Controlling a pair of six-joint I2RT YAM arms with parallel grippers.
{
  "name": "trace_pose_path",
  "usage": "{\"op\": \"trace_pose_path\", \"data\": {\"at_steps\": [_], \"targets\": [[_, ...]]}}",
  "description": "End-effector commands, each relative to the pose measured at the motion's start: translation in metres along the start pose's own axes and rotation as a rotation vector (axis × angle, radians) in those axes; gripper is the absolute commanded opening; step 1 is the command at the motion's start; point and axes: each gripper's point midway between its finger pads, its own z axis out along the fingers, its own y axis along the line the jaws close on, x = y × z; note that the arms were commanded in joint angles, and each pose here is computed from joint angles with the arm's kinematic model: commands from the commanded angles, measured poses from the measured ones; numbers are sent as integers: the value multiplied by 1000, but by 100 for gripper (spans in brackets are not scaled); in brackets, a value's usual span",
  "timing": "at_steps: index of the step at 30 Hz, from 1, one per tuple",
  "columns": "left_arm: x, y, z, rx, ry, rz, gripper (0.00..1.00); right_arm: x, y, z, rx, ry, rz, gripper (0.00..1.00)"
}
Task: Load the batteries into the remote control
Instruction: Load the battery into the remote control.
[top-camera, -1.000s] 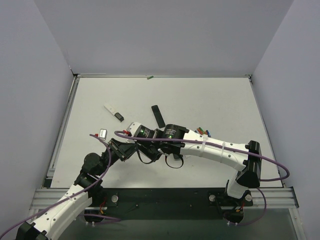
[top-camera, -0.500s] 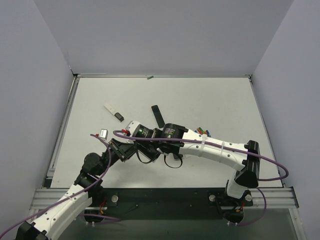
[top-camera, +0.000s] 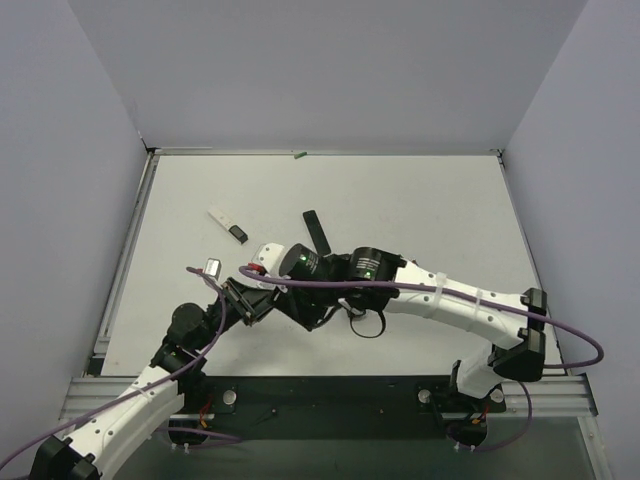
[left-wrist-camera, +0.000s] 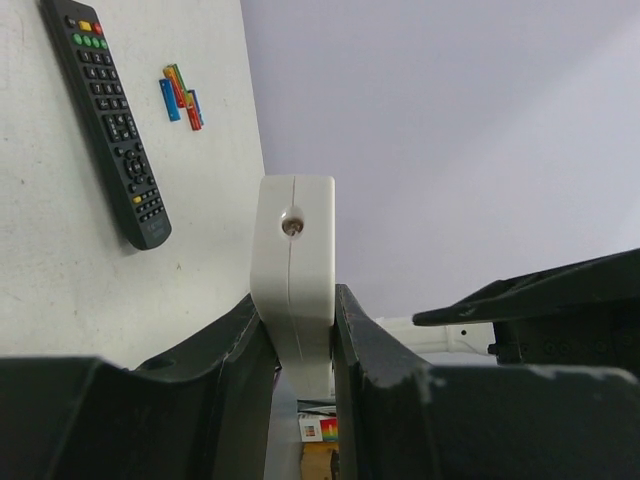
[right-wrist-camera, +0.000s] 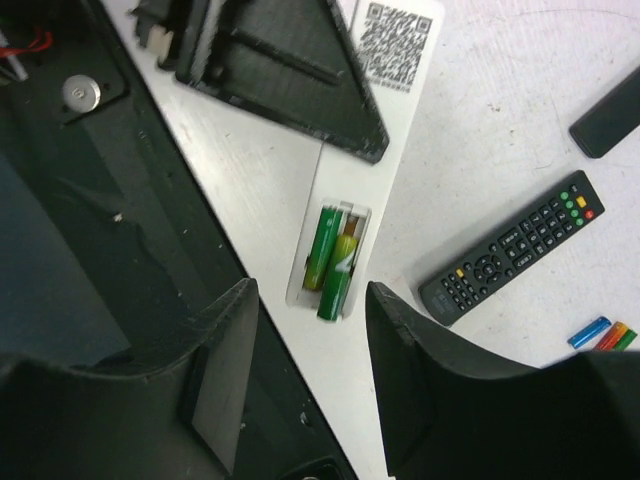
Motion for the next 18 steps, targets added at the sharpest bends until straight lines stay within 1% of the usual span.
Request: {"op": "trace_pose_path", "data": {"at_steps": [1, 3, 4, 6, 10, 13, 15, 16, 18], "targets": [[14, 41, -10, -57, 43, -31, 0, 8, -2, -34, -98, -67, -35, 42], [16, 42, -9, -66, 55, -33, 0, 23, 1, -32, -153, -39, -22, 39], [17, 37, -8, -59, 65, -29, 0, 26, -1, -36, -167, -53, -51, 39], [17, 37, -7, -65, 74, -28, 0, 38, -5, -34, -184, -33, -50, 39], [20, 30, -4, -60, 102, -13, 0, 49, -7, -36, -201, -42, -126, 38], [21, 25, -3, -52, 121, -6, 0, 57, -5, -31, -217, -47, -165, 33], [24, 27, -3, -58, 135, -3, 0, 60, -5, -29, -222, -49, -183, 29], [22, 18, -1, -39, 138, 8, 0, 62, -5, -25, -224, -43, -188, 27], [24, 15, 1, -34, 150, 14, 0, 63, -3, -23, -231, -40, -198, 25]]}}
